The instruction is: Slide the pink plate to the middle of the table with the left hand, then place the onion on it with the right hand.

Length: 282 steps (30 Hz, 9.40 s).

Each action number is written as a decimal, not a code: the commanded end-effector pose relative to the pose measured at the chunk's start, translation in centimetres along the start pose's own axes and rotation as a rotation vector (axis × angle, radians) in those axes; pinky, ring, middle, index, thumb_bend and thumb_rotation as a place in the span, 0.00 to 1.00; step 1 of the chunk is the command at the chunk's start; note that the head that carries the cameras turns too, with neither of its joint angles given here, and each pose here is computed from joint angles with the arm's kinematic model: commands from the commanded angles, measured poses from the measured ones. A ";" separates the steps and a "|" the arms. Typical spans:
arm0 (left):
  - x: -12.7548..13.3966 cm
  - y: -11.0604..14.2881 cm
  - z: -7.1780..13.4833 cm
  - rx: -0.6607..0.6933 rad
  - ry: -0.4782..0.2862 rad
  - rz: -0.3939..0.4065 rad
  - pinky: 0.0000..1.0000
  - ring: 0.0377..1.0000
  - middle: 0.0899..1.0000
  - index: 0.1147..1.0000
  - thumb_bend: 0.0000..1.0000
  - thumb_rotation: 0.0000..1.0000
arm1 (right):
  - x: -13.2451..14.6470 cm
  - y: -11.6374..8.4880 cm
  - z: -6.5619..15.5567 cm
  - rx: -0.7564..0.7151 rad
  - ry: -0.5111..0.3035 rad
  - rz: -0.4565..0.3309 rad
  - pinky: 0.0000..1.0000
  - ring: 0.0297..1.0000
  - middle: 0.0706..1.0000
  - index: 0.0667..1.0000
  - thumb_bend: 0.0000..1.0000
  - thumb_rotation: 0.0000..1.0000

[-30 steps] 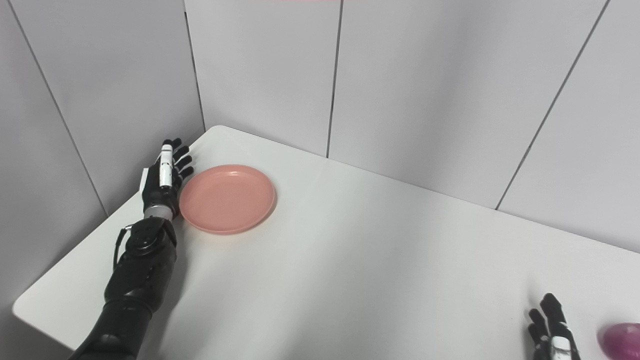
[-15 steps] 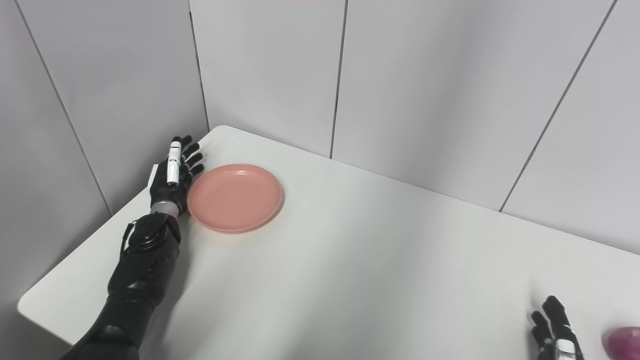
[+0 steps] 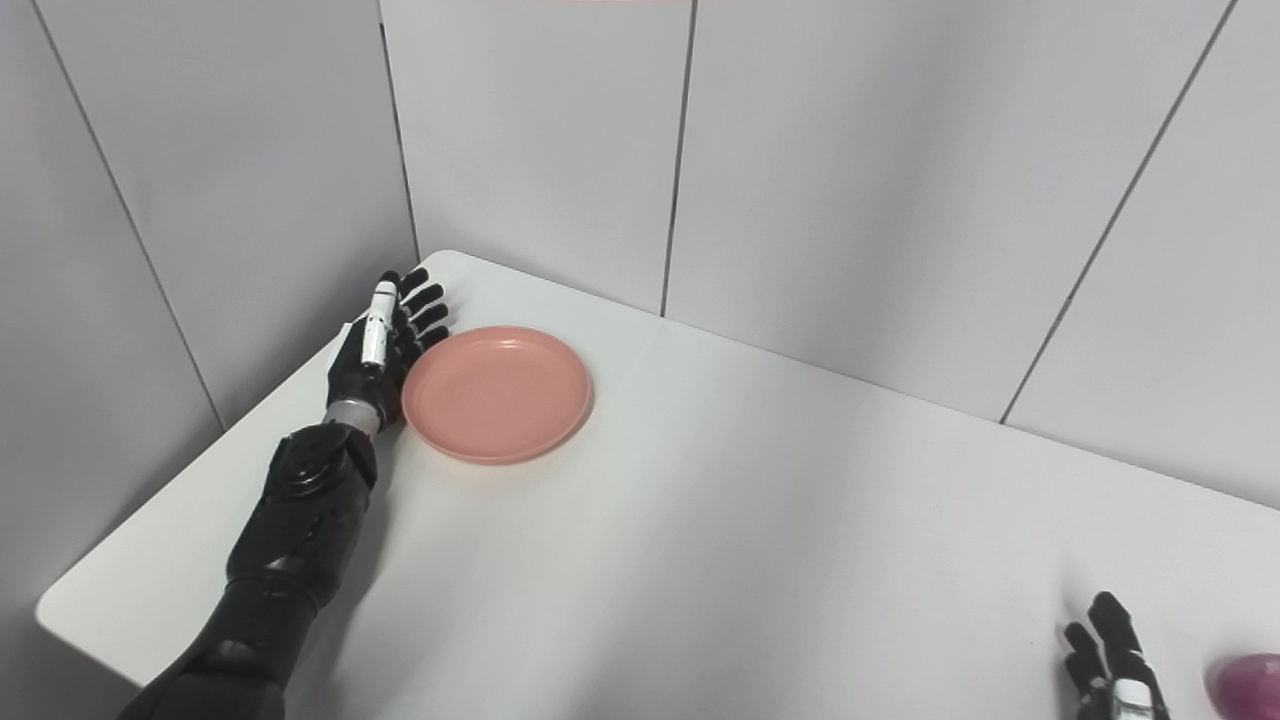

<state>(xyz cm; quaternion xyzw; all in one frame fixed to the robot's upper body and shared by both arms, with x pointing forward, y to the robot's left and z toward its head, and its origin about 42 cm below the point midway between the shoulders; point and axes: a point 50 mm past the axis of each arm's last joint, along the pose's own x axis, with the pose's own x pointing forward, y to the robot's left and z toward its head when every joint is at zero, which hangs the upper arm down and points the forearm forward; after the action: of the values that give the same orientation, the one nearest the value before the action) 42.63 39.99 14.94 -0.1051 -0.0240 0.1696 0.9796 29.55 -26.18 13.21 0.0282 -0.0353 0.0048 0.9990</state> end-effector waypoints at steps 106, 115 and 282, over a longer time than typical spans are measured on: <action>-7.4 -16.6 -2.1 0.001 0.036 -0.366 0.87 0.88 0.87 0.84 0.41 1.00 | -2.0 3.3 0.8 -0.039 -0.040 0.021 1.00 1.00 1.00 1.00 0.06 1.00; -8.6 -18.0 -2.1 -0.013 0.027 -0.394 0.86 0.88 0.87 0.84 0.40 1.00 | -1.9 3.4 0.3 -0.040 -0.046 0.018 1.00 1.00 1.00 1.00 0.11 1.00; -15.3 -19.6 -7.0 -0.044 0.094 -0.486 0.91 0.92 0.92 0.90 0.46 1.00 | 2.8 -10.4 15.9 -1.150 -0.108 -0.351 0.75 0.85 0.89 0.91 1.00 0.30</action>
<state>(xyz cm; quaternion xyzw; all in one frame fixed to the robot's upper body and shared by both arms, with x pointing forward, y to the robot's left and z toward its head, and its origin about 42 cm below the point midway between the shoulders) 35.47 14.94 13.01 -0.1296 -0.0239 -0.0815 0.9879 31.21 -36.58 27.33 -0.5022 -0.0710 -0.1609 0.8467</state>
